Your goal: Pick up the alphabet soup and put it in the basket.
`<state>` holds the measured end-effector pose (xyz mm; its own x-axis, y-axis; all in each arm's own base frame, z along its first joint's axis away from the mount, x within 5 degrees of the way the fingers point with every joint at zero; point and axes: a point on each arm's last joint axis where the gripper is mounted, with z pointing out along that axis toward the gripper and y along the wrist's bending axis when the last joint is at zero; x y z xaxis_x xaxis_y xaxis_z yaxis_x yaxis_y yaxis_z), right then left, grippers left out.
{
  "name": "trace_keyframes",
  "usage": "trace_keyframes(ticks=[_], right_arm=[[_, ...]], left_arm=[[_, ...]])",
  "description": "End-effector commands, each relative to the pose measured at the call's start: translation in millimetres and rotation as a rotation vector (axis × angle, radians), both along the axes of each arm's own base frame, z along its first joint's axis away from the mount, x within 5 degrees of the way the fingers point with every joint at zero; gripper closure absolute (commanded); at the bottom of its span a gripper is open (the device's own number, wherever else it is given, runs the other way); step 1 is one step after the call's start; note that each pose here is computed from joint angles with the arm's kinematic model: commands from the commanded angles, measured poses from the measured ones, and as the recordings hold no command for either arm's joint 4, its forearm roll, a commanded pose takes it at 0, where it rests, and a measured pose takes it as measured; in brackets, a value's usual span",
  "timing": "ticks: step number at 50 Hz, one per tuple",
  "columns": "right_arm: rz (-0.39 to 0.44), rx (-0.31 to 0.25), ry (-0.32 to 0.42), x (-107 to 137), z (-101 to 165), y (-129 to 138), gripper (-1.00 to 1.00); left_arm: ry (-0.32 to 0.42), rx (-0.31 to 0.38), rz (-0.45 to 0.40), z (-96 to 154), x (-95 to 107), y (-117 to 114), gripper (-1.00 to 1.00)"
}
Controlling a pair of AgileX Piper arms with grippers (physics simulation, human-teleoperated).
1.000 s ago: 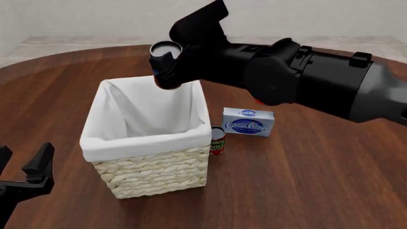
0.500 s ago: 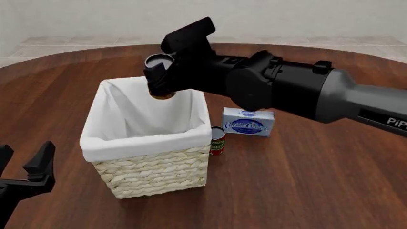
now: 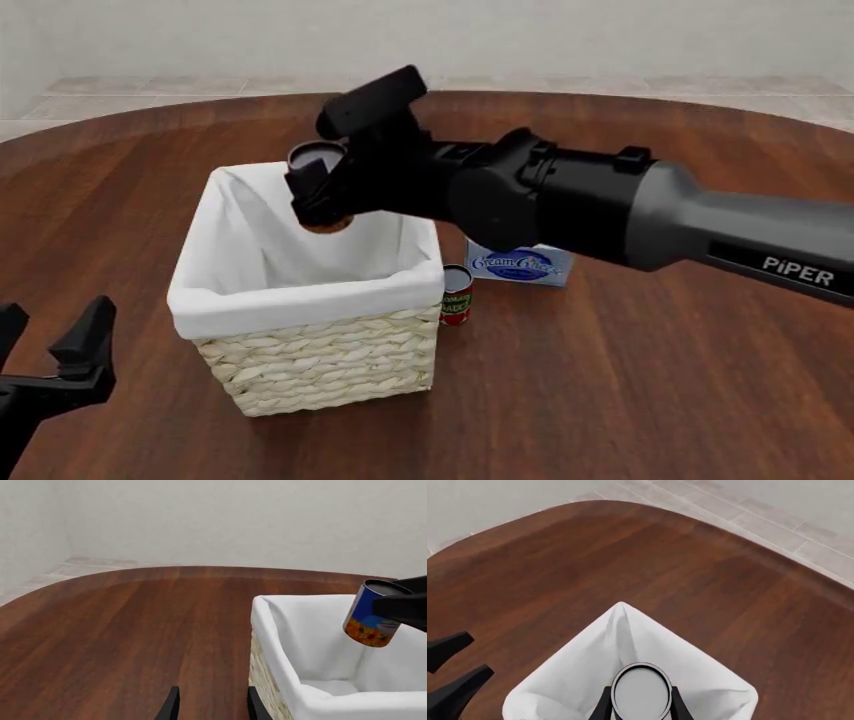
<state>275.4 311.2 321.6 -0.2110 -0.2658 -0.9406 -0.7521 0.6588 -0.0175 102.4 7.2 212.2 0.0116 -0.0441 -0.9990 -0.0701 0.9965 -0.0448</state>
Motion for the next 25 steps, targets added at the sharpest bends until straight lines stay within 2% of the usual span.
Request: trace_keyframes(ticks=[1, 25], right_arm=[[-0.010, 0.014, 0.022, 2, -3, 1, 1.00], [-0.005, -0.030, 0.071, 5, -23, 11, 1.00]], left_arm=[[-0.002, -0.001, 0.000, 0, -2, 0, -1.00], [0.003, -0.004, 0.002, -1, 2, 0, -1.00]])
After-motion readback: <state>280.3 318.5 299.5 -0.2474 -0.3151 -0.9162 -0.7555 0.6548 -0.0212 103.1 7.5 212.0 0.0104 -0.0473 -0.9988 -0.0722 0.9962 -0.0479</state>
